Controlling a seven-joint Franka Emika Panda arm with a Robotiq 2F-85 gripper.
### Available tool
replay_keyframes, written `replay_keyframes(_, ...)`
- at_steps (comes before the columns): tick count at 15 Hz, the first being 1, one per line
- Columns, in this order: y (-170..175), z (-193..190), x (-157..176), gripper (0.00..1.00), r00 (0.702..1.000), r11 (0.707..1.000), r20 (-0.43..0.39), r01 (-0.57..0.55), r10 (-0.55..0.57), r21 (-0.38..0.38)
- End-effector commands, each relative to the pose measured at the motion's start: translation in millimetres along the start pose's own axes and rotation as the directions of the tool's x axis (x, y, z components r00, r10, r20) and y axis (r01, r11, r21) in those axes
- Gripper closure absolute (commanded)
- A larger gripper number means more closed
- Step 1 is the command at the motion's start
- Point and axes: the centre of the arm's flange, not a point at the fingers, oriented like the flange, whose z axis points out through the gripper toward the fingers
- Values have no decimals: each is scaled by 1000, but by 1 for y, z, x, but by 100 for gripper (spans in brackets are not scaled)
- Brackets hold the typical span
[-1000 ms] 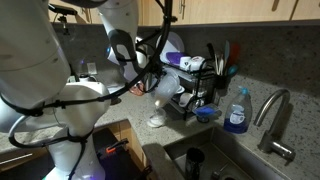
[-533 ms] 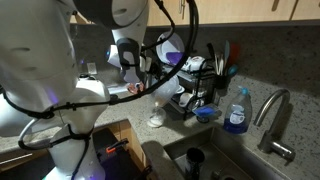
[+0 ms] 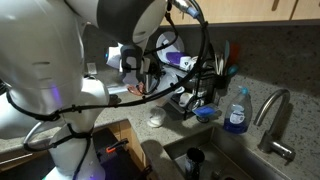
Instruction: Pour the contents from the left bowl to the right bowl
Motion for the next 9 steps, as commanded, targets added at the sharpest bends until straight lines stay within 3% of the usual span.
replay_keyframes(1,1,-4,-7,99,1000,1000,-22,-16,16,18)
replay_keyframes(9,2,-15,-7,99,999,1000,-43,-25,26,17)
